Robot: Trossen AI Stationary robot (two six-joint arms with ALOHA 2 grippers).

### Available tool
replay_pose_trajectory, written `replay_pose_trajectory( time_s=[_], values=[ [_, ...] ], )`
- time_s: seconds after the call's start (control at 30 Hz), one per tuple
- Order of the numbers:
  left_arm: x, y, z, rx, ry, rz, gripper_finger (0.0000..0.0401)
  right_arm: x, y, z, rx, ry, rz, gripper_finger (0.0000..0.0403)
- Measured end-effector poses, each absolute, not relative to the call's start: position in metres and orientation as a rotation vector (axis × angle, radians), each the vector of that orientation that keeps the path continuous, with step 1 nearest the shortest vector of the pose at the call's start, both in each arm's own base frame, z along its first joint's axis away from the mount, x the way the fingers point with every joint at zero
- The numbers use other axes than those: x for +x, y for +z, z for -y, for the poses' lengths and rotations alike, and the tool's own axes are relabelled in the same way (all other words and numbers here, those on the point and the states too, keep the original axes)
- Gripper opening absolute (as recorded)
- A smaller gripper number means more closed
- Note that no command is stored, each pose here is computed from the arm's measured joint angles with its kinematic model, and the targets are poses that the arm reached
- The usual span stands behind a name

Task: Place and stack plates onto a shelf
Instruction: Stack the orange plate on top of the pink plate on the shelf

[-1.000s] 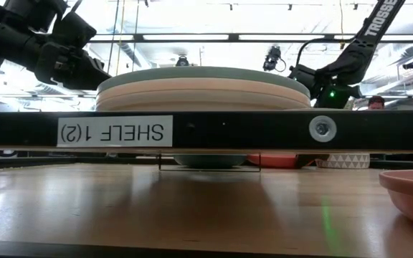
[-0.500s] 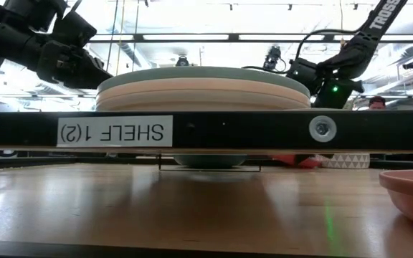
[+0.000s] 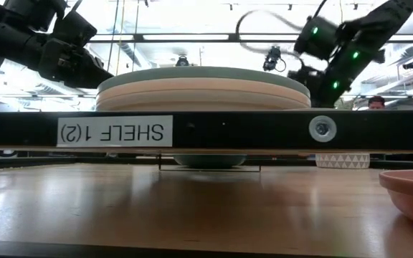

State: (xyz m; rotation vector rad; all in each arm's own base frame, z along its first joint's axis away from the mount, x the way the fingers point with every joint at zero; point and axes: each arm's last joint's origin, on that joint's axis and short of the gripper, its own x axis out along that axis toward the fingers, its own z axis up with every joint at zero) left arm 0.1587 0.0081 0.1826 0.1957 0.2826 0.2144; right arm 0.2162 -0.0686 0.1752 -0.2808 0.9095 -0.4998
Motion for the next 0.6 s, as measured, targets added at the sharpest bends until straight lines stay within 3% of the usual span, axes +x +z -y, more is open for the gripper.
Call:
replay_pose_trajectory(
  time_s=[0.17,0.3,0.6],
  values=[
    [0.159,0.183,-0.009,0.195,0.234,-0.284,0.0013,0.219,0.202,0.048,-0.325,-0.527,-0.808,0.0023],
    [0.158,0.184,-0.012,0.131,0.366,-0.268,0.0013,0.224,0.224,0.034,-0.370,-0.539,-0.761,0.0023],
    [0.155,0.174,-0.012,0.075,0.393,-0.357,0.0023,0.239,0.269,-0.002,-0.438,-0.414,-0.621,0.0024]
  ],
)
